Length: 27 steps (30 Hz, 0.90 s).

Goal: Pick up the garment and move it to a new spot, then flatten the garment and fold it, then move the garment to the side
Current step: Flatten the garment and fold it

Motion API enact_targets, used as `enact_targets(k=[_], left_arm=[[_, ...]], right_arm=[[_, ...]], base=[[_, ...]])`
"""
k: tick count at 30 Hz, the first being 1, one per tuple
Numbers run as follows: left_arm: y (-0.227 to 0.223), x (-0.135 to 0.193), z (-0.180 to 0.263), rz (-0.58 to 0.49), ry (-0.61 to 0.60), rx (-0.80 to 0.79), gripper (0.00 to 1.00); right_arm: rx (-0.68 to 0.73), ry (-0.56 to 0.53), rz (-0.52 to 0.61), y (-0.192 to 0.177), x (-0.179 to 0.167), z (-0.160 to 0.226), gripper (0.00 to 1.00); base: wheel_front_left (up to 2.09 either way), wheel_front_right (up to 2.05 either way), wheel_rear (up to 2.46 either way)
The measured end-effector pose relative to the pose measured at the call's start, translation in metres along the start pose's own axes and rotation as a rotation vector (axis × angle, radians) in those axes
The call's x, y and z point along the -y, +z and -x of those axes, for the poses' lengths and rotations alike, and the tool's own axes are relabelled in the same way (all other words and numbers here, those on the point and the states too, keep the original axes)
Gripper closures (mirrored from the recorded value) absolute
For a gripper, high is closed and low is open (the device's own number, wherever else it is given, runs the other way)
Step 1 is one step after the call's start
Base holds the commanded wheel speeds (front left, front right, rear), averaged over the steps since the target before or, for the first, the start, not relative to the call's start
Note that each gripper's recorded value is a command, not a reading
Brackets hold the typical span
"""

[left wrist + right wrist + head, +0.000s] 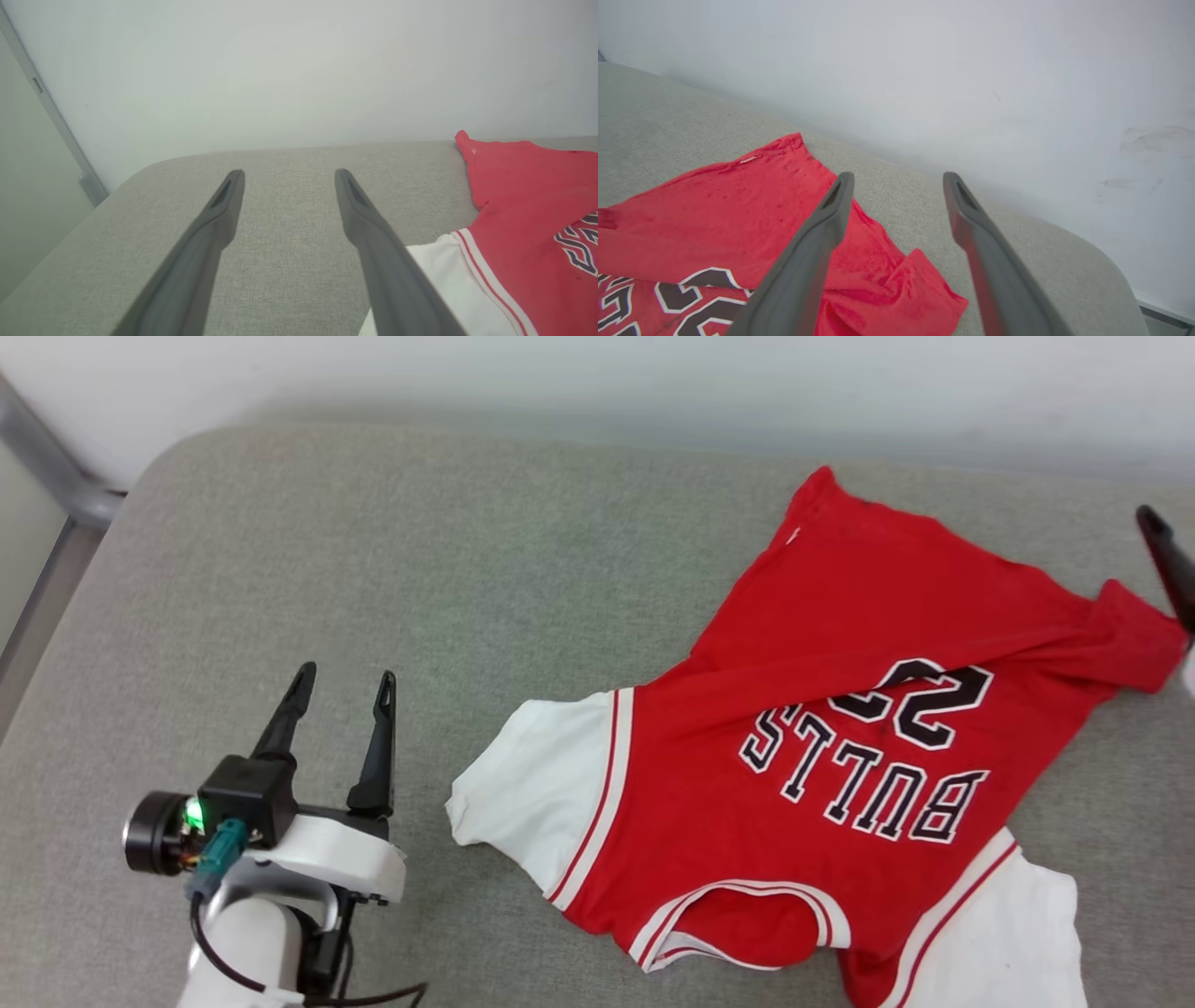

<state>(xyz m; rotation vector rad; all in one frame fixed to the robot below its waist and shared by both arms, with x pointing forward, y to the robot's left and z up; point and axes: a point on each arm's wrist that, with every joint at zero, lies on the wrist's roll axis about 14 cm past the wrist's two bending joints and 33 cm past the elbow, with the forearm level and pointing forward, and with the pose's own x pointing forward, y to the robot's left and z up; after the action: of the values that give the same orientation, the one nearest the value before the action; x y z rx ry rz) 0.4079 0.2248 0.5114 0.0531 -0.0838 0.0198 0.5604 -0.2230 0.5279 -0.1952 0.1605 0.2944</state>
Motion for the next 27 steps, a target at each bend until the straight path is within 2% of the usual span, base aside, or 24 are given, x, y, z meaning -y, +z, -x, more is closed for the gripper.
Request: enact_targets(k=[3, 7, 9, 11, 18, 27], left_arm=[[0.008, 0.002, -0.007, -0.028, -0.043, 0.02, 0.0], [0.016, 0.003, -0.023, 0.01, -0.075, 0.002, 0.0], [0.026, 0.005, -0.034, -0.033, -0.115, -0.007, 0.0], [0.029, 0.009, -0.043, -0.023, -0.139, -0.049, 0.0], [0.013, 0.034, -0.053, -0.029, -0.306, -0.323, 0.0], [-0.041, 0.051, -0.02, -0.117, -0.49, -0.804, 0.0]], right_arm=[[0.077, 0.017, -0.065, 0.01, -0.016, 0.01, 0.0], [0.124, 0.022, -0.072, 0.01, -0.023, 0.03, 0.0], [0.153, 0.017, -0.081, 0.011, -0.026, 0.041, 0.0], [0.176, 0.016, -0.105, 0.008, -0.032, 0.052, 0.0], [0.181, 0.003, -0.156, -0.014, -0.053, 0.088, 0.0], [0.097, -0.017, -0.207, -0.035, -0.075, 0.117, 0.0]], base=[[0.0, 0.0, 0.0], [0.0, 0.0, 0.0], [0.0, 0.0, 0.0], [0.0, 0.0, 0.0], [0.0, 0.0, 0.0], [0.0, 0.0, 0.0]])
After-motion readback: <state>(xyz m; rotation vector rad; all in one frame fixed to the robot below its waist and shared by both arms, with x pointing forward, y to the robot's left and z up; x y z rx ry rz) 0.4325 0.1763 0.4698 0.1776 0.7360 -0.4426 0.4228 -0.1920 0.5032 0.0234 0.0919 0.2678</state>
